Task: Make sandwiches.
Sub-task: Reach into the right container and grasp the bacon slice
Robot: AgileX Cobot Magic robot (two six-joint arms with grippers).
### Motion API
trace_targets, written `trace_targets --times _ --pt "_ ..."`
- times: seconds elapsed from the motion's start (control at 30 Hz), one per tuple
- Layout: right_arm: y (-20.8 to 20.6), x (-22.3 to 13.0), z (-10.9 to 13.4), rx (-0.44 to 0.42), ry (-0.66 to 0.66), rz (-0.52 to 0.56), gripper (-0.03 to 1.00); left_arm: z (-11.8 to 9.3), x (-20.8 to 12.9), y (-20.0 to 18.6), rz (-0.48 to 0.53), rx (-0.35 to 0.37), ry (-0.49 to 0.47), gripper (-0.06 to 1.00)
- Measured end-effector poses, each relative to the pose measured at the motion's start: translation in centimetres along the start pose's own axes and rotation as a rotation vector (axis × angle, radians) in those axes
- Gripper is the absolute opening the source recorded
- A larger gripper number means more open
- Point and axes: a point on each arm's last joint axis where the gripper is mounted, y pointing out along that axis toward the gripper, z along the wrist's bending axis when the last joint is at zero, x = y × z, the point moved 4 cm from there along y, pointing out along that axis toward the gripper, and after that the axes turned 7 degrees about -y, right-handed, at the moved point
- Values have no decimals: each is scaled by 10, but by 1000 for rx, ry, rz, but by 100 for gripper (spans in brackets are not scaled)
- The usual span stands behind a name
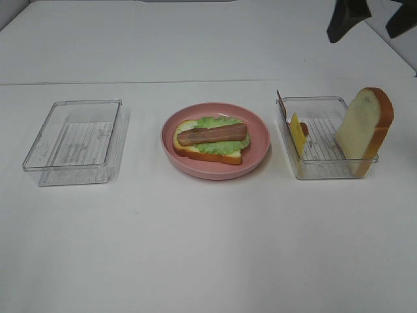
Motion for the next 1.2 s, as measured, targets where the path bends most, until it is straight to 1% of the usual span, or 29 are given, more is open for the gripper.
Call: trace_targets --times 0.2,0.23,0.3,0.33,0.4,0.5,0.57,0.63,0.67,0.77,0.83,0.93,1.0,1.1,1.17,1.2 --pt "21 23 20 13 -53 12 87 0 0 0 0 0 0 99" --pt "21 23 20 13 -53 12 87 0 0 0 0 0 0 99" --pt "35 30 23 20 -55 39 87 0 0 0 0 0 0 99" --pt "35 30 23 20 -55 39 87 0 0 0 0 0 0 99" --pt "54 39 20 15 -53 61 87 0 0 0 0 0 0 99" --pt "59 41 20 13 -54 66 87 0 0 0 0 0 0 99" --pt "78 45 17 8 -57 93 87 0 0 0 0 0 0 99" --pt "84 46 17 8 -56 103 87 0 0 0 0 0 0 99" --pt "96 47 16 10 -52 121 87 0 0 0 0 0 0 99" --pt "101 47 15 7 -48 129 87 0 0 0 0 0 0 99" --pt "124 45 12 -6 -40 167 87 0 0 0 0 0 0 99" --pt "129 45 12 -9 -41 175 87 0 0 0 0 0 0 99" --pt "149 43 10 -10 -41 206 87 0 0 0 0 0 0 99" --pt "153 42 10 -9 -40 211 87 0 0 0 0 0 0 99" --pt "168 43 11 3 -25 209 87 0 0 0 0 0 0 99" --pt "168 43 11 3 -25 209 87 0 0 0 0 0 0 99"
